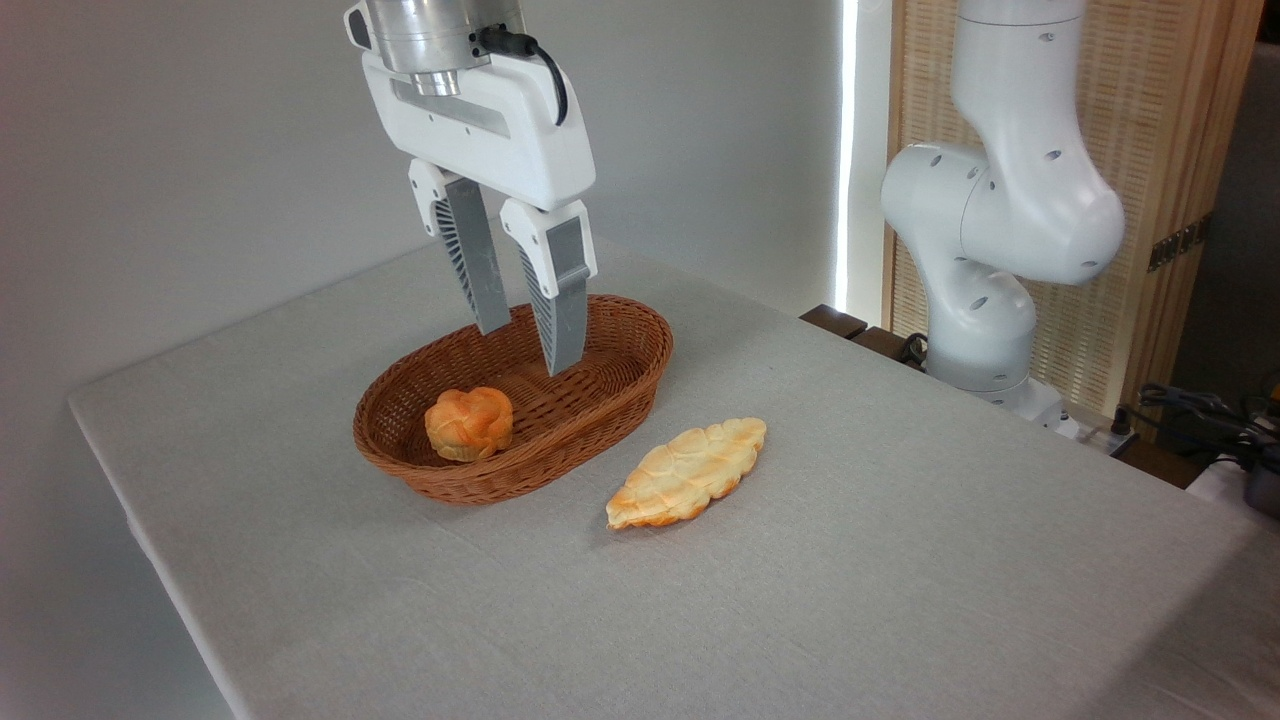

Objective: Put bread into the basket

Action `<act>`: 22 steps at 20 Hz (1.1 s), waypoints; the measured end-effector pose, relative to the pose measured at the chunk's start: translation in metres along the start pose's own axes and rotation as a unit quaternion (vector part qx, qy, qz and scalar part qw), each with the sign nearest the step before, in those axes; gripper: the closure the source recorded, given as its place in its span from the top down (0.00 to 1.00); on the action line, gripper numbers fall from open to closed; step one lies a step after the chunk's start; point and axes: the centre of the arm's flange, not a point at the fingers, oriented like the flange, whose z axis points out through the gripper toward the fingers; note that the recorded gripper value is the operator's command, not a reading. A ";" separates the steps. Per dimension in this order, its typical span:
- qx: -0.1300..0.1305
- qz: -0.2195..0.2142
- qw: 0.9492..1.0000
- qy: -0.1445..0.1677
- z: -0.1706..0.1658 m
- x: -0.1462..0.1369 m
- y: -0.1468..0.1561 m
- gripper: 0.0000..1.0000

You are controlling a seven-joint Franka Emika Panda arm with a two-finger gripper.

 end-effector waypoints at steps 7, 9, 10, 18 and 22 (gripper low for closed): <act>-0.007 -0.003 1.000 0.020 0.004 0.007 -0.001 1.00; -0.007 -0.007 1.000 0.020 0.004 0.004 -0.005 1.00; -0.007 -0.010 1.000 0.021 0.004 0.002 -0.007 1.00; -0.008 -0.009 1.000 0.021 0.003 0.002 -0.007 1.00; -0.008 -0.009 1.000 0.021 0.004 0.002 -0.007 1.00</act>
